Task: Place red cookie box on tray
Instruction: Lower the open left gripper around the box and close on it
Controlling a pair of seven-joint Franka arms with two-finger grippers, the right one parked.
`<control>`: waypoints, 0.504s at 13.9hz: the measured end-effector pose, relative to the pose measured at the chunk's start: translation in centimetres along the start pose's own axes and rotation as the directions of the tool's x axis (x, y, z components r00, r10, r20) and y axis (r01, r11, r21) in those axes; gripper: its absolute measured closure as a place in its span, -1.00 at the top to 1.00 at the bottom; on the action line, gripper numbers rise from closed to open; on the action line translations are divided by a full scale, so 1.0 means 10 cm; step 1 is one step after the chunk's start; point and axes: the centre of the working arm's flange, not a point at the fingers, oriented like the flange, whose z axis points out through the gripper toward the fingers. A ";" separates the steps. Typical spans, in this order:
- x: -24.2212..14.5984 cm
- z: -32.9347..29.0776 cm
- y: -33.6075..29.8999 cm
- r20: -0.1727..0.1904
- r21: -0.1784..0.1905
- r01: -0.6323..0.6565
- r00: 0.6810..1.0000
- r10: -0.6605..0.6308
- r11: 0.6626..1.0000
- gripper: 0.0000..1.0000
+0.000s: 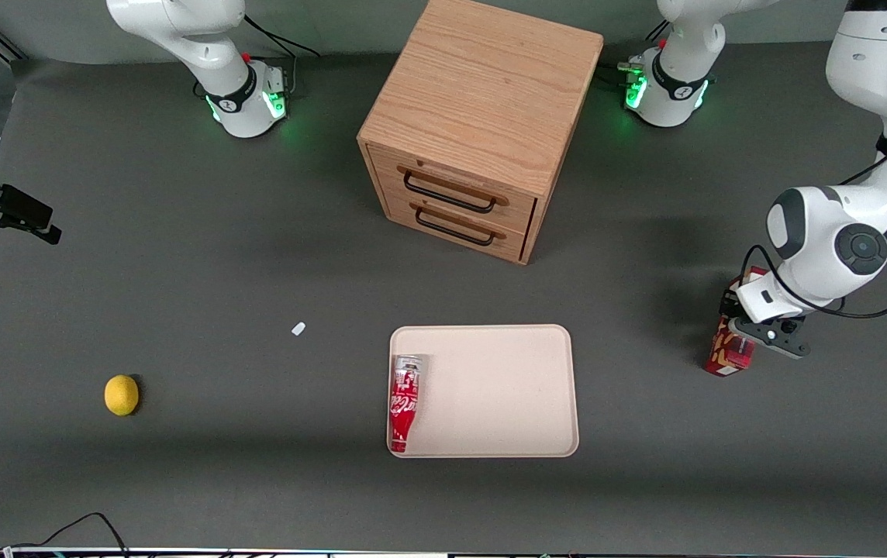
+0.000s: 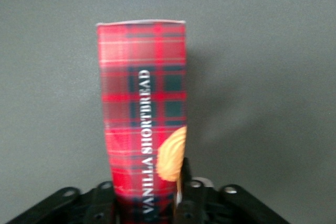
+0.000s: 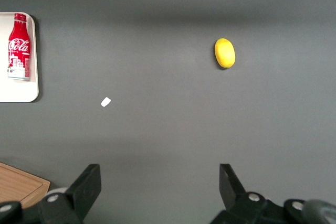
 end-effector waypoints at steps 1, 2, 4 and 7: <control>0.00 0.00 0.00 0.000 0.000 0.000 1.000 0.000 1.000 -0.48; 0.00 0.00 0.00 0.000 0.000 0.000 1.000 0.000 1.000 -0.59; 0.00 -0.01 0.00 -0.001 0.001 0.000 1.000 0.000 1.000 -0.60; 0.05 -0.09 -0.04 -0.008 0.008 0.002 1.000 -0.002 1.000 -0.67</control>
